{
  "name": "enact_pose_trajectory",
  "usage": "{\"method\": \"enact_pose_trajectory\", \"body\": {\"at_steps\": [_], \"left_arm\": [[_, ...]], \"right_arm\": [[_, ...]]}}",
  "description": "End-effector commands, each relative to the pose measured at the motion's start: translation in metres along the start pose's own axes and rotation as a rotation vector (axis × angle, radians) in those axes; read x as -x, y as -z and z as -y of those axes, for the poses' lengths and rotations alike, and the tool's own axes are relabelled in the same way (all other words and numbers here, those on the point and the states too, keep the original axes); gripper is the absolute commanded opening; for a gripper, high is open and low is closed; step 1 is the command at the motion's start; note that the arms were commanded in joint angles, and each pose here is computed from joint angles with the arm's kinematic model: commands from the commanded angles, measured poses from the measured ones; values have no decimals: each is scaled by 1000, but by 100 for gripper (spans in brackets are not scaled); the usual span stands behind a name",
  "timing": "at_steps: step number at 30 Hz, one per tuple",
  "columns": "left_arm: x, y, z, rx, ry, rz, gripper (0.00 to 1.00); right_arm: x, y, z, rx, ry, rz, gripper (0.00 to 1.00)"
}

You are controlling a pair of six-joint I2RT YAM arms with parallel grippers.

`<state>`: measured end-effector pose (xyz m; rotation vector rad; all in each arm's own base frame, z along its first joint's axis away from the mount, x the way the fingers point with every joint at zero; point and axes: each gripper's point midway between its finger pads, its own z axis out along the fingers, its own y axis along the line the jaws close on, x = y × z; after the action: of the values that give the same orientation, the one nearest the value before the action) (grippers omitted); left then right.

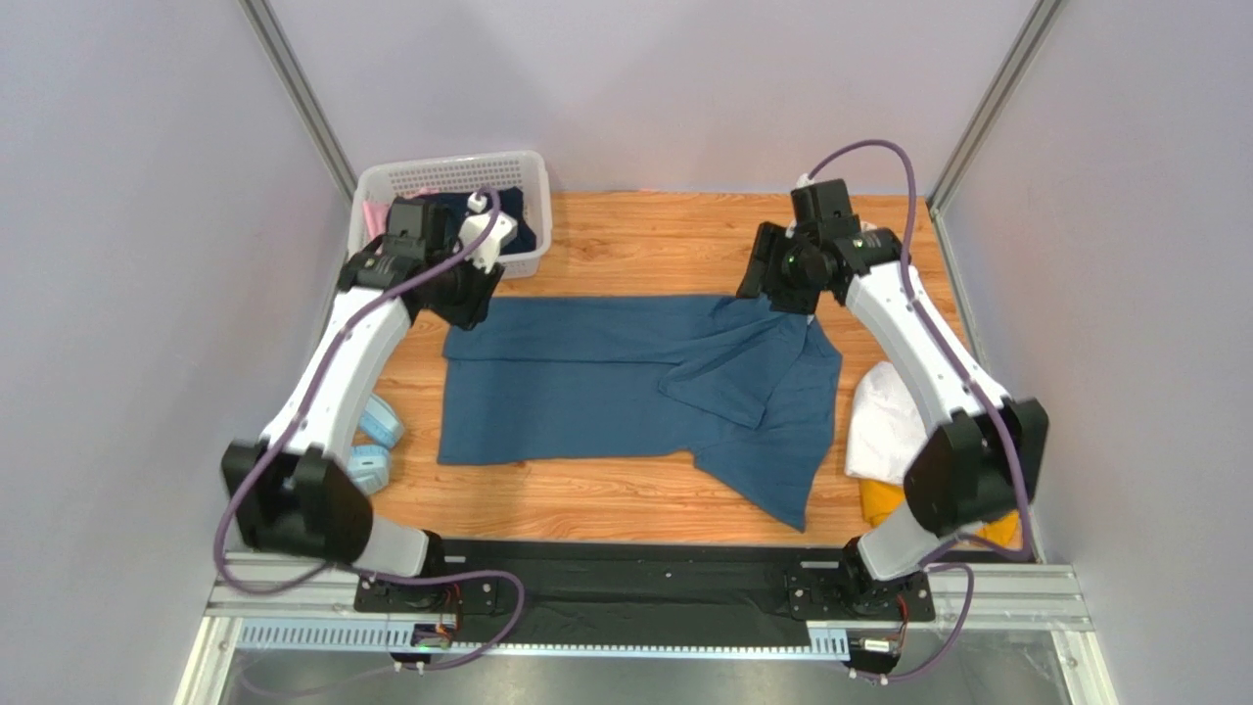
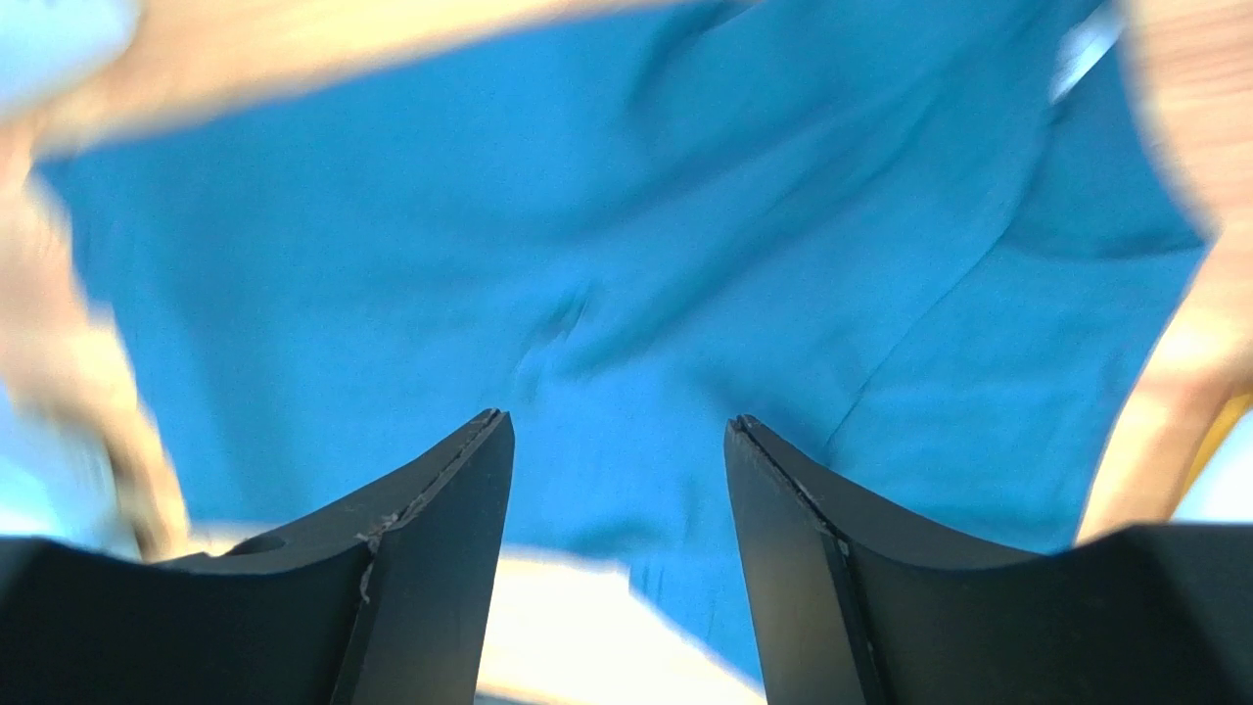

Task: Fold and stack the t-shirts
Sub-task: Fold the flattened tshirt in 1/3 of the way, then grap the side of the flattened tshirt closest away from the robot with both arms

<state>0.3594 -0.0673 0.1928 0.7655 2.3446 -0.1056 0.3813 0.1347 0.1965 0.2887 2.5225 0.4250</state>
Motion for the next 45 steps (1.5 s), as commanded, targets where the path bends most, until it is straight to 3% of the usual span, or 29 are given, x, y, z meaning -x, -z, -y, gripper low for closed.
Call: {"method": "enact_pose_trajectory", "body": {"at_steps": [1, 3, 6, 12, 20, 28, 37, 45], "left_arm": [[-90, 30, 53, -115, -73, -157, 44], [-137, 26, 61, -109, -94, -250, 44], [-177, 25, 71, -94, -120, -292, 43], [-193, 18, 70, -59, -116, -301, 43], [-200, -6, 56, -18, -144, -340, 43], [-209, -37, 43, -4, -142, -371, 42], [-216, -58, 29, -7, -76, -412, 42], [-215, -59, 28, -7, -66, -413, 43]], "right_arm": [[-105, 18, 10, -74, 137, -152, 61], [-143, 29, 8, -91, 197, -183, 60], [-206, 27, 23, -153, 268, -279, 59], [-271, 25, 38, -282, 405, -352, 57], [-293, 24, 39, -313, 461, -373, 57], [-275, 16, 62, -420, 445, -317, 57], [-271, -2, 82, -435, 384, -357, 54], [-300, -8, 96, -421, 342, -436, 52]]}}
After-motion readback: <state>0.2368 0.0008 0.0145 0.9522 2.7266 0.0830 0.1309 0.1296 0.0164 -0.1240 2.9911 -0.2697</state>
